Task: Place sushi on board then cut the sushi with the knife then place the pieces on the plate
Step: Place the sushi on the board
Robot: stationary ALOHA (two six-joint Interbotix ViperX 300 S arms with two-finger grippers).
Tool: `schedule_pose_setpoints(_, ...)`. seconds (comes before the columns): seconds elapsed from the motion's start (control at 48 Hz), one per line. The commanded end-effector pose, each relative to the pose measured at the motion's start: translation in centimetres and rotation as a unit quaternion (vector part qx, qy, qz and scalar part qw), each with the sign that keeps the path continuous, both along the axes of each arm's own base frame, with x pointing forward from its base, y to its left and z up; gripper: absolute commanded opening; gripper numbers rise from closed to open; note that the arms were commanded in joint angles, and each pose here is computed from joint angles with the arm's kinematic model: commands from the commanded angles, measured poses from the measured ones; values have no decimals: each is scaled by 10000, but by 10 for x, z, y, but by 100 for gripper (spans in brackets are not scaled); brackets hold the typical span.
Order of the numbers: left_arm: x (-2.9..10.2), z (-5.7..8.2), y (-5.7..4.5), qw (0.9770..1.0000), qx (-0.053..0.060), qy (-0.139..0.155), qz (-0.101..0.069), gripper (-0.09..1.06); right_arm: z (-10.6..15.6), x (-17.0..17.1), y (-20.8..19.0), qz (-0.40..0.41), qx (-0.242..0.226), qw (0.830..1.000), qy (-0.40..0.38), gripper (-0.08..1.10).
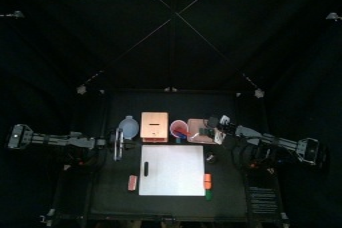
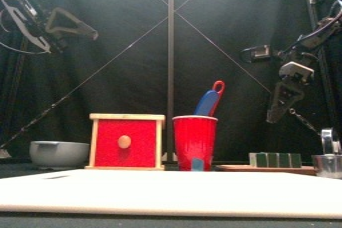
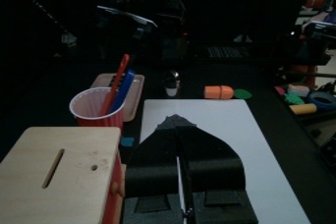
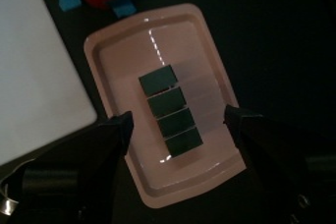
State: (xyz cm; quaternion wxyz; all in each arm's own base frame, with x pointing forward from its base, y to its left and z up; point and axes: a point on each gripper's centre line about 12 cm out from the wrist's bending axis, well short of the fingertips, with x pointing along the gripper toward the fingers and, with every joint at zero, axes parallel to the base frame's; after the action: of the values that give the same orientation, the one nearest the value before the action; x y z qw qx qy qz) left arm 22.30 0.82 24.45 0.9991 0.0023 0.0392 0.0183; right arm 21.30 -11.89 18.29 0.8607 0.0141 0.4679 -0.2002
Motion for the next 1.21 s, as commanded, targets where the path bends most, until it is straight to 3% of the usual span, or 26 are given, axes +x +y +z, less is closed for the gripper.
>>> schedule_pose_setpoints(0.021,2,6,0,9999,4,-100,8,-3,2,10,-4,146,-21,9998,91,102)
schedule_pose_setpoints(0.75,0,1,0,10000,-20,-39,15,-3,-39,12,-37,332,564,9961,596,102)
schedule_pose_setpoints(1.208,0,0,0,10000,-13,-16,14,-3,-66,22,-46,283,646,9947,752,101)
